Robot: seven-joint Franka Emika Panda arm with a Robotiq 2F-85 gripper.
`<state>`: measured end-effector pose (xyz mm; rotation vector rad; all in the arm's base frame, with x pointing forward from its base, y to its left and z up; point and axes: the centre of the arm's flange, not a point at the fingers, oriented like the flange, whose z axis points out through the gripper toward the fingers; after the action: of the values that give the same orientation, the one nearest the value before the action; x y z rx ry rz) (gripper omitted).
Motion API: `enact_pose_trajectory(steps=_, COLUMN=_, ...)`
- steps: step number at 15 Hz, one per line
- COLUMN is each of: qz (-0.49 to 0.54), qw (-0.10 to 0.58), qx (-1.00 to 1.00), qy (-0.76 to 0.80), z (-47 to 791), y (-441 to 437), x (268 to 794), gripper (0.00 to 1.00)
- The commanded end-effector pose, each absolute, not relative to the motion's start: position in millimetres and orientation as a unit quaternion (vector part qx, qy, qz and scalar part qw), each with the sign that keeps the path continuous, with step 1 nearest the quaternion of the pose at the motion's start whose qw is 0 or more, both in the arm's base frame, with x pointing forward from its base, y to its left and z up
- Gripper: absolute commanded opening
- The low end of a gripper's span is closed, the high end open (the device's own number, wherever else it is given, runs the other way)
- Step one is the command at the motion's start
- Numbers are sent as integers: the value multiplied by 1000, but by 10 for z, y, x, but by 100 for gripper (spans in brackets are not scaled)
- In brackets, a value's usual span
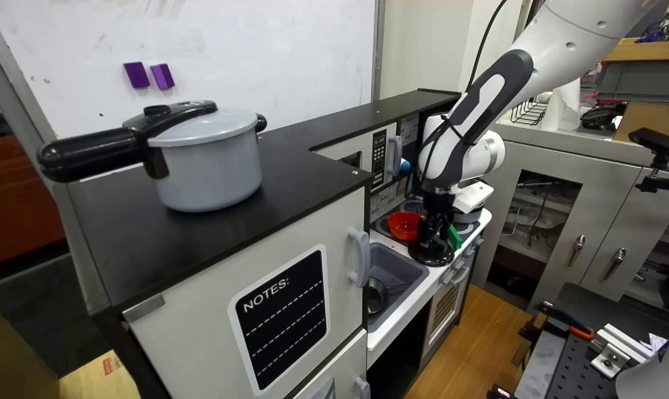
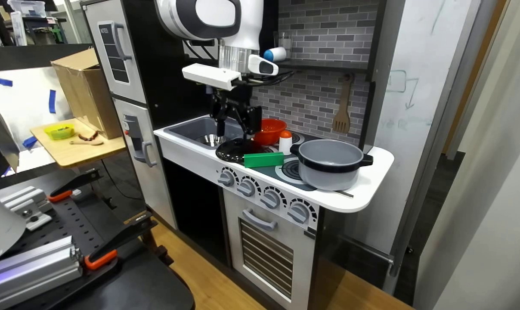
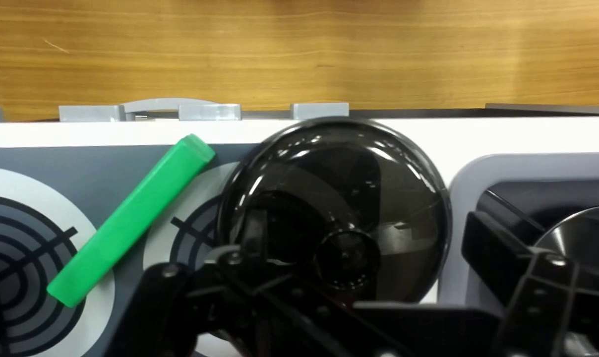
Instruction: Put the lid on the pot
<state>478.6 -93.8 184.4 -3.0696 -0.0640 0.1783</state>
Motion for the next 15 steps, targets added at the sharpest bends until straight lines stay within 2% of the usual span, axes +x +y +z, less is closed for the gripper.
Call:
enact_pose_trajectory(steps=1, qz=61, qw=22, qx=-998, qy=-13, z=1788, y=-964, x=4888, gripper=75)
enact_pose_trajectory(steps=2, qz=59, qw=20, qx=-998, qy=-13, z=1791, y=-963, x=4907, gripper=74)
enact_pose_trajectory(steps=9, qz=59, qw=6, qx=-998, qy=-8, z=1841, y=-1019, x=4954, gripper=24)
enact_pose_trajectory(steps=11, qz=60, qw=5, qx=-998, qy=-5, z=1850, y=-1017, x=4955, gripper=13)
enact_pose_trajectory(steps=12, qz=60, qw=4, qx=-998, qy=-5, z=1855, y=-1016, x=4955, gripper=8)
enact_pose_trajectory(steps=15, qz=60, qw=1, qx=-998, qy=-9, z=1925, y=-996, x=4929, gripper=8)
